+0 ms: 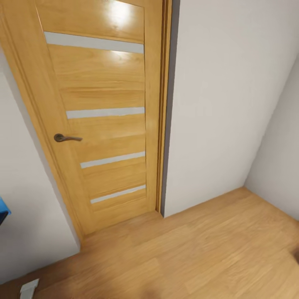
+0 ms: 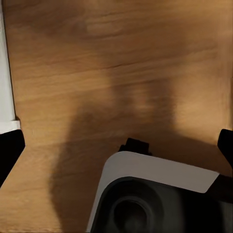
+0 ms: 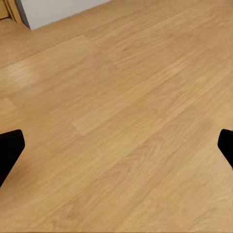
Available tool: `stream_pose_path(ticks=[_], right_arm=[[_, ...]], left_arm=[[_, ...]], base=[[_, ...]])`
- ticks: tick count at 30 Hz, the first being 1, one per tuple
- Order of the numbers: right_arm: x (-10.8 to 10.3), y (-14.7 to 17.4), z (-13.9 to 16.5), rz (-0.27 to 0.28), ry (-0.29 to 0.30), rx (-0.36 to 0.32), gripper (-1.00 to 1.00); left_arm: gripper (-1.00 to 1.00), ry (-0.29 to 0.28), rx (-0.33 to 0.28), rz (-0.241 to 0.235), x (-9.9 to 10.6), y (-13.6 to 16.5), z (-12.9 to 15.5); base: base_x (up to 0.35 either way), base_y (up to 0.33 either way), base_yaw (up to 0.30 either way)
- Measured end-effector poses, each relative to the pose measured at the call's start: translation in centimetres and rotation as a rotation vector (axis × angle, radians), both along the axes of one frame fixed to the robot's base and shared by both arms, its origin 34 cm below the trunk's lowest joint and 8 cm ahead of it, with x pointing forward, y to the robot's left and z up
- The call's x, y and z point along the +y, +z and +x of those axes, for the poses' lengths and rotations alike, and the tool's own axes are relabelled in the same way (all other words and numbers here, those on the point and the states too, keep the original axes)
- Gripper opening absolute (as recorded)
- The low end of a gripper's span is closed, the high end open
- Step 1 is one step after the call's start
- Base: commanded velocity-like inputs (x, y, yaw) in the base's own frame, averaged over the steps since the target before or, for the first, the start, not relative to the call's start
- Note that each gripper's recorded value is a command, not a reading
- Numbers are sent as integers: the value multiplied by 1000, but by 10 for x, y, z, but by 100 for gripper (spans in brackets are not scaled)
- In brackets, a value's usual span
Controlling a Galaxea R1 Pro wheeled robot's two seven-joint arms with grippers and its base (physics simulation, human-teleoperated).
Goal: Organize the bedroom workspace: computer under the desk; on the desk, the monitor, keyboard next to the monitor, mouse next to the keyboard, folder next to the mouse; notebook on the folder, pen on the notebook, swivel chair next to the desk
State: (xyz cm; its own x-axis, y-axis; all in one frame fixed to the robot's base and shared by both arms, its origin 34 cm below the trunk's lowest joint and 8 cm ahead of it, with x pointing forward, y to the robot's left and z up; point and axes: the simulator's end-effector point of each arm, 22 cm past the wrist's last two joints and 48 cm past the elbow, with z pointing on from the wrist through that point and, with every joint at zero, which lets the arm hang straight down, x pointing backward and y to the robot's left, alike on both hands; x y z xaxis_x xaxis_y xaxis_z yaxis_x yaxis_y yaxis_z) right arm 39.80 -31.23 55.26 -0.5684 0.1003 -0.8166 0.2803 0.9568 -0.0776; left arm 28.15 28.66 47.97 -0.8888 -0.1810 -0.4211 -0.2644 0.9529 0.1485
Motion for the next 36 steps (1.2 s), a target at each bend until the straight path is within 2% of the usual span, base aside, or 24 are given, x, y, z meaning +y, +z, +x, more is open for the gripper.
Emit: stream_pose_path(ticks=[10, 16, 27, 36], right_arm=[[0, 3, 4, -1, 2, -16, 100], [1, 7, 13, -2, 15, -33, 100], [4, 7, 13, 1, 19, -34, 100], [11, 7, 15, 5, 47, -39, 100]], left_arm=[[100, 20, -24, 2, 1, 2, 4], [100, 20, -47, 6, 2, 4, 8], [100, 19, -48, 7, 3, 4, 8], [100, 20, -45, 12, 7, 4, 7]], base=[[0, -222, 281], [0, -33, 281], [0, -1, 277], [0, 0, 86]])
